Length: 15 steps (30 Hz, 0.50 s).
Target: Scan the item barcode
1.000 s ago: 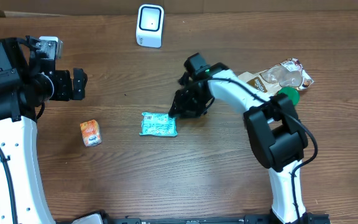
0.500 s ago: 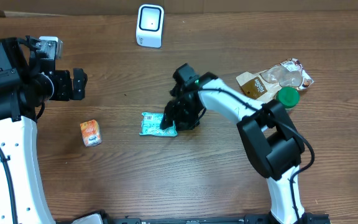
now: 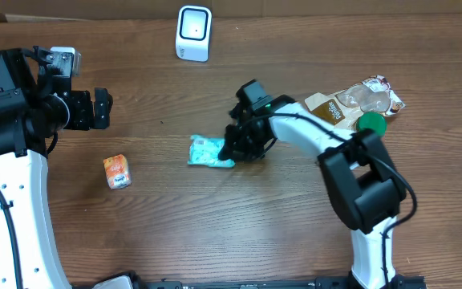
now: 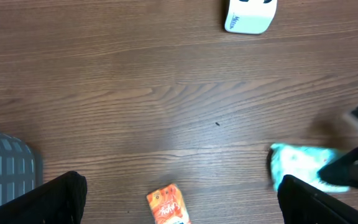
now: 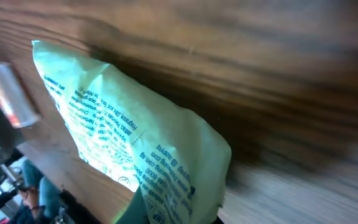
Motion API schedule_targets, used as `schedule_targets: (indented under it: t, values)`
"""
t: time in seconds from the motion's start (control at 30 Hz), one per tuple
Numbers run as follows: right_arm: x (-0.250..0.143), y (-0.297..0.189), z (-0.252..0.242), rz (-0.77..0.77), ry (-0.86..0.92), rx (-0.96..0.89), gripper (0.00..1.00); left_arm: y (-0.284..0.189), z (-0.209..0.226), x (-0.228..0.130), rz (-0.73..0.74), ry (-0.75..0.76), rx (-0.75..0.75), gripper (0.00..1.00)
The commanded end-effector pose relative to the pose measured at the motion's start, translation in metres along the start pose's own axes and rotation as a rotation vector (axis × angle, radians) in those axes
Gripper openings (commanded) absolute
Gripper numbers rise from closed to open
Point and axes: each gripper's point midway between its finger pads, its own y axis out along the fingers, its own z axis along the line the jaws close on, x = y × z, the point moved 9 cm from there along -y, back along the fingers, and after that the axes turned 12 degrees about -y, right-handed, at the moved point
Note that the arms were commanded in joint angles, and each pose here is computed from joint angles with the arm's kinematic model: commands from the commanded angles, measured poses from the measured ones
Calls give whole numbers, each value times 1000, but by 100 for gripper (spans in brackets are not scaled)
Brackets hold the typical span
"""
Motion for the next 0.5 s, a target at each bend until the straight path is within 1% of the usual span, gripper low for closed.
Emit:
schedule_targets:
  t: [0.0, 0.13, 0.23, 0.47]
  values:
    - [5, -75, 35, -156, -169, 133, 4, -1, 2, 2, -8, 19, 8, 100]
    - [-6, -130, 52, -268, -233, 143, 4, -1, 2, 2, -8, 19, 7, 100]
    - [-22, -167, 65, -340, -280, 140, 4, -1, 2, 2, -8, 19, 7, 100]
    - [-63, -226, 83, -443, -306, 136, 4, -1, 2, 2, -8, 19, 7, 100]
